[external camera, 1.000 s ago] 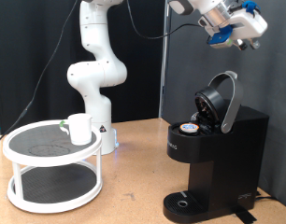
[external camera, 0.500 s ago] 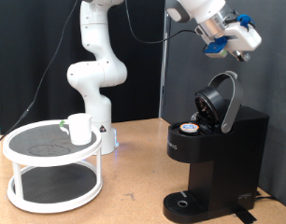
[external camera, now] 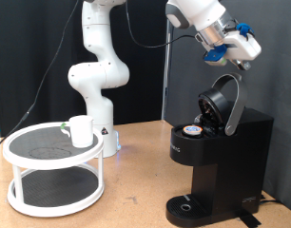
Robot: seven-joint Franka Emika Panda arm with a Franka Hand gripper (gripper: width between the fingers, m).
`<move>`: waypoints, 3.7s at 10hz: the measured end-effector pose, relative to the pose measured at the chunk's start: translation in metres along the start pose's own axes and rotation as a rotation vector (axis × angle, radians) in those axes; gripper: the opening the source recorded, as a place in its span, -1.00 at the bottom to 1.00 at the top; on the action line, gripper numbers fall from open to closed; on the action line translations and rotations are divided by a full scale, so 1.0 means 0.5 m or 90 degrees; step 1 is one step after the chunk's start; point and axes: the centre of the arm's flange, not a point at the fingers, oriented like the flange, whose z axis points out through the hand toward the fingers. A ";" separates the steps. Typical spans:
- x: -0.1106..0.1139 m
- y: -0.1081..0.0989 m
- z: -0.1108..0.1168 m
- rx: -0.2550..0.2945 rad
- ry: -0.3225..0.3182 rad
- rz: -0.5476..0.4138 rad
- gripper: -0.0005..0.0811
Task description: Make a cup of coffee with the keurig machine
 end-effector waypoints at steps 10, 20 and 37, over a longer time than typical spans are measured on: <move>0.065 -0.044 -0.055 0.012 0.021 -0.019 -0.99; 0.222 -0.187 -0.129 0.149 0.093 0.071 -0.99; 0.356 -0.323 -0.093 0.094 0.038 -0.010 -0.99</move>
